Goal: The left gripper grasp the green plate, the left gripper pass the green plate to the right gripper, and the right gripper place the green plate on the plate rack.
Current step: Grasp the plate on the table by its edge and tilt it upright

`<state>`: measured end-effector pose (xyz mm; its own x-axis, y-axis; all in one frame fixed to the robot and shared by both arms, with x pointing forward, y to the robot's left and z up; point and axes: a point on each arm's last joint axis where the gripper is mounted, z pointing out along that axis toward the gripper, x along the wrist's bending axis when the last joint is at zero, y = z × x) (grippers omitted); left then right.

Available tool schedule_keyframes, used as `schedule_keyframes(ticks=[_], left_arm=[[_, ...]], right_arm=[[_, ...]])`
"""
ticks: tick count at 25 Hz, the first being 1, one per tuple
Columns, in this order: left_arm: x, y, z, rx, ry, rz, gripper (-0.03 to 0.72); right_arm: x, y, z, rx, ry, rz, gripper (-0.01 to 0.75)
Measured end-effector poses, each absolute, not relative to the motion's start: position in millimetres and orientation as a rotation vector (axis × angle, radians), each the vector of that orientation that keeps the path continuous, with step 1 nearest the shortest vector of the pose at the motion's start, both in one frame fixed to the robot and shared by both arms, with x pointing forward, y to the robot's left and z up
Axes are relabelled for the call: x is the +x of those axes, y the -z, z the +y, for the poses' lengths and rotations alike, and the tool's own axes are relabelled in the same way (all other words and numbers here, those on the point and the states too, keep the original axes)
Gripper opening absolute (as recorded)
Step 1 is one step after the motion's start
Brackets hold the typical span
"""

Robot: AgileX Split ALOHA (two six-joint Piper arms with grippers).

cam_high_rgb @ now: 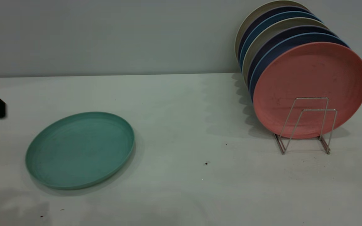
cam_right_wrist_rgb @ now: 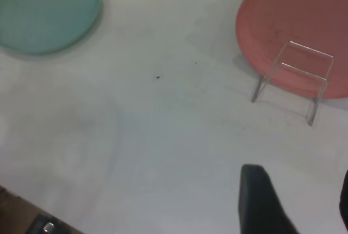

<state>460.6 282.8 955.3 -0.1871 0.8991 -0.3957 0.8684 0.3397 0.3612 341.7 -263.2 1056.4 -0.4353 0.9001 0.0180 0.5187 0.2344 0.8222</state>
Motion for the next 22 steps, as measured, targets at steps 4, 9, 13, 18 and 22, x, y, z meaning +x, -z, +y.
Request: schedule_keyframes(ticks=[4, 9, 13, 18, 22], left_arm=[[494.4, -931.4, 280.8, 1.547, 0.019, 2.099, 0.539], [529.2, -909.9, 288.6, 1.488, 0.106, 2.133, 0.539], [538.5, -896.2, 322.8, 1.333, 0.156, 2.233, 0.539], [533.7, -884.2, 354.8, 1.254, 0.178, 2.294, 0.539], [532.5, -866.9, 355.0, 1.258, 0.245, 2.312, 0.539]], right_arm=[[343.2, -1057.4, -263.3, 1.295, -1.097, 2.031, 0.377], [344.0, -1058.2, -263.5, 1.292, -1.102, 2.018, 0.377], [344.0, -1058.2, -263.5, 1.291, -1.103, 2.018, 0.377], [344.9, -1059.2, -263.9, 1.289, -1.108, 2.002, 0.377], [346.1, -1060.5, -264.5, 1.285, -1.113, 1.978, 0.377]])
